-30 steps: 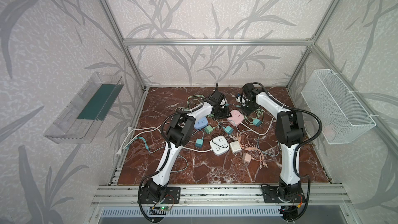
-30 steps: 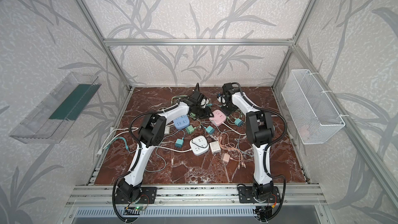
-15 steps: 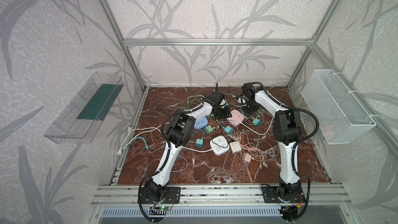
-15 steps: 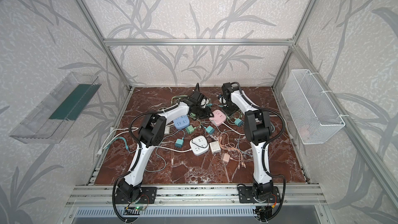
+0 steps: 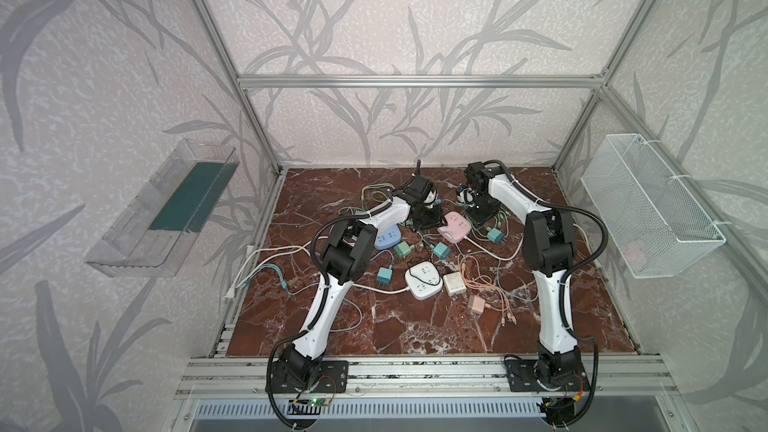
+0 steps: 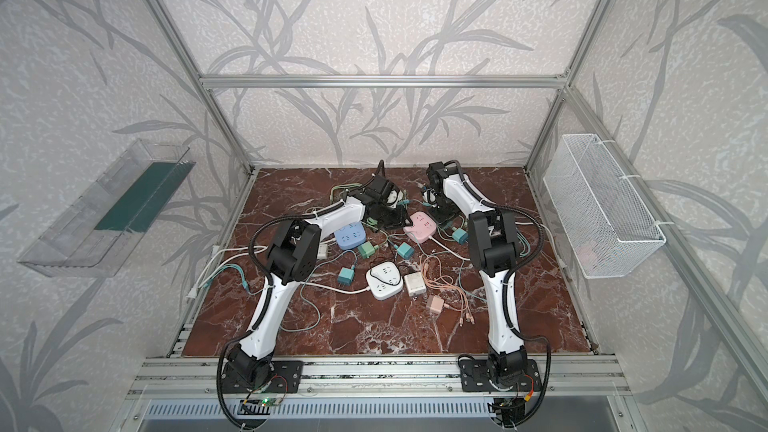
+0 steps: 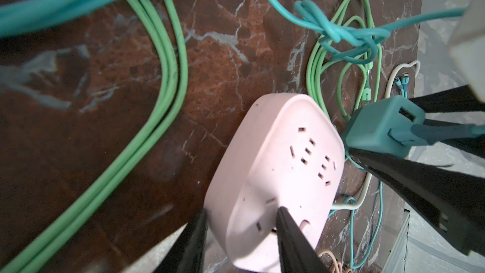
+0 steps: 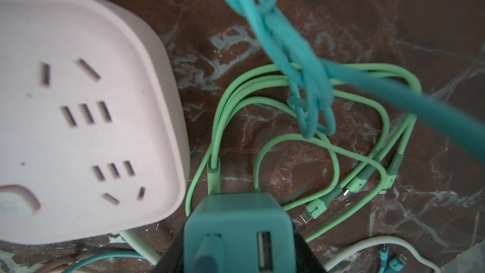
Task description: Pull the plug off the socket
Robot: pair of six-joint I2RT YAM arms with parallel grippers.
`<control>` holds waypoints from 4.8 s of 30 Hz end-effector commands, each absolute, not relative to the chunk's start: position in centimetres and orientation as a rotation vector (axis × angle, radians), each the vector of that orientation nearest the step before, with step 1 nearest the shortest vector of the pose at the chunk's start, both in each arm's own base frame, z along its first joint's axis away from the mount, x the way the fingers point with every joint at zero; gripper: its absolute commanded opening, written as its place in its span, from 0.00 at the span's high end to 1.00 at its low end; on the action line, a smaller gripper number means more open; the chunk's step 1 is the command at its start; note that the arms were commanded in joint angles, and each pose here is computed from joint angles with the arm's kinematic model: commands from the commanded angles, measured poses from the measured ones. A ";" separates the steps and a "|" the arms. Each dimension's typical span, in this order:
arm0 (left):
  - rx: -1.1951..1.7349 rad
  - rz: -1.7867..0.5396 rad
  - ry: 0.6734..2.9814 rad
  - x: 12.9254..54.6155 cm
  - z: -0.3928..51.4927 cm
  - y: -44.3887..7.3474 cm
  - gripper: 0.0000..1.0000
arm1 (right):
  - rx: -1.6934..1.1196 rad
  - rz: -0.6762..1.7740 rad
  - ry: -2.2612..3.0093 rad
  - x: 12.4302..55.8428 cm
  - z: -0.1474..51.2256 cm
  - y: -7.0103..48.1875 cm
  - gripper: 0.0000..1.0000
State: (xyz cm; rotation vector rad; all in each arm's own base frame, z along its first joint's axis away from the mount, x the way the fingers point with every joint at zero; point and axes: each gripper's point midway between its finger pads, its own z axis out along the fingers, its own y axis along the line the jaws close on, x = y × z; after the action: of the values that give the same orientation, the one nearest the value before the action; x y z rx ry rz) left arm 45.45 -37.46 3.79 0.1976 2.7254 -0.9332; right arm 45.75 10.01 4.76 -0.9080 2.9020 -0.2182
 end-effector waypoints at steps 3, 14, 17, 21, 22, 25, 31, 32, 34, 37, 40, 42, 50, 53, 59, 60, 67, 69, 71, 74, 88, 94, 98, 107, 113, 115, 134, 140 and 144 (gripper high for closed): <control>0.169 -0.790 2.879 42.7 -0.5 -35.8 0.56 | -0.888 -0.204 2.957 45.3 3.9 10.0 0.67; 0.171 -0.789 2.883 42.7 -0.5 -35.7 0.56 | -0.858 -0.181 2.965 45.7 3.8 10.3 0.47; 0.172 -0.789 2.882 42.7 -0.3 -35.7 0.56 | -0.832 -0.163 2.947 46.0 4.4 10.6 0.43; 0.172 -0.786 2.882 42.7 -0.3 -35.6 0.56 | -0.803 -0.129 2.925 46.3 5.3 11.0 0.39; 0.176 -0.786 2.880 42.7 -0.2 -35.7 0.56 | -0.793 -0.126 2.921 46.4 5.5 11.0 0.39; 0.173 -0.783 2.879 42.7 -0.1 -35.5 0.56 | -0.764 -0.110 2.904 46.6 6.5 11.1 0.38; 0.175 -0.785 2.873 42.7 0.2 -35.6 0.56 | -0.681 -0.063 2.862 47.2 8.7 10.7 0.36; 0.175 -0.786 2.870 42.8 0.3 -35.6 0.56 | -0.672 -0.057 2.856 47.3 9.0 10.6 0.36; 0.172 -0.786 2.870 42.9 0.2 -35.6 0.56 | -0.656 -0.056 2.855 47.5 9.0 10.1 0.36; 0.169 -0.788 2.871 42.9 0.2 -35.7 0.56 | -0.648 -0.049 2.872 47.6 8.7 9.8 0.37; 0.162 -0.791 2.871 42.9 0.2 -35.7 0.56 | -0.651 0.007 2.885 47.4 8.3 10.5 0.39; 0.162 -0.794 2.869 42.9 0.3 -35.7 0.56 | -0.645 0.044 2.886 47.3 7.9 11.0 0.40; 0.172 -0.806 2.847 43.2 1.4 -35.9 0.56 | -0.650 0.108 2.873 48.3 6.8 12.6 0.41; 0.171 -0.800 2.849 43.2 1.4 -35.9 0.56 | -0.638 0.154 2.878 48.9 6.5 13.3 0.44; 0.172 -0.799 2.844 43.2 1.9 -35.9 0.56 | -0.620 0.187 2.887 49.7 5.8 14.6 0.56; 0.174 -0.800 2.842 43.2 2.0 -35.8 0.56 | -0.619 0.184 2.892 49.7 5.5 14.6 0.57; 0.185 -0.820 2.808 42.5 4.0 -35.5 0.56 | -0.614 0.151 2.897 50.0 5.1 14.4 0.59; 0.185 -0.832 2.811 41.9 4.1 -35.3 0.56 | -0.611 0.136 2.895 50.1 5.0 14.4 0.58; 0.184 -0.834 2.811 41.5 4.3 -35.1 0.56 | -0.603 0.116 2.890 50.5 4.9 14.2 0.57; 0.178 -0.838 2.797 41.3 4.9 -34.9 0.56 | -0.595 0.112 2.890 50.8 4.8 14.3 0.50; 0.231 -0.934 2.621 43.5 11.6 -36.6 0.43 | -0.593 0.311 2.757 50.4 11.7 17.3 0.20; 0.236 -0.916 2.562 43.9 14.2 -36.1 0.38 | -0.576 0.363 2.694 50.0 15.1 18.0 0.11; 0.232 -0.910 2.528 44.2 15.6 -35.6 0.36 | -0.568 0.407 2.656 49.6 17.1 18.4 0.03; 0.235 -0.808 2.477 44.4 18.0 -33.3 0.26 | -0.555 0.325 2.470 48.2 21.0 17.0 0.00; 0.225 -0.752 2.448 44.3 18.8 -32.1 0.16 | -0.538 0.239 2.169 44.8 22.9 15.0 0.01; 0.220 -0.715 2.440 44.2 18.9 -31.4 0.12 | -0.508 0.183 2.085 43.4 23.0 13.7 0.01; -0.155 -0.364 2.301 41.7 18.5 -15.4 0.01 | -0.131 -0.089 1.878 39.2 12.1 3.2 0.01; -0.284 -0.189 2.234 39.8 18.3 -8.8 0.01 | -0.128 -0.077 1.866 39.6 9.4 3.3 0.01; -0.305 0.010 2.151 38.3 19.0 -4.1 0.01 | -0.125 -0.078 1.853 39.4 9.5 3.2 0.01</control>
State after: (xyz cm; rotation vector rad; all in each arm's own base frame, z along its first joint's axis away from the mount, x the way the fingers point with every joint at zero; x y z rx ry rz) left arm 38.55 -7.53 16.77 -0.2768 2.2696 -0.1565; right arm 38.37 3.59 6.53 -0.1726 1.9816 -0.0740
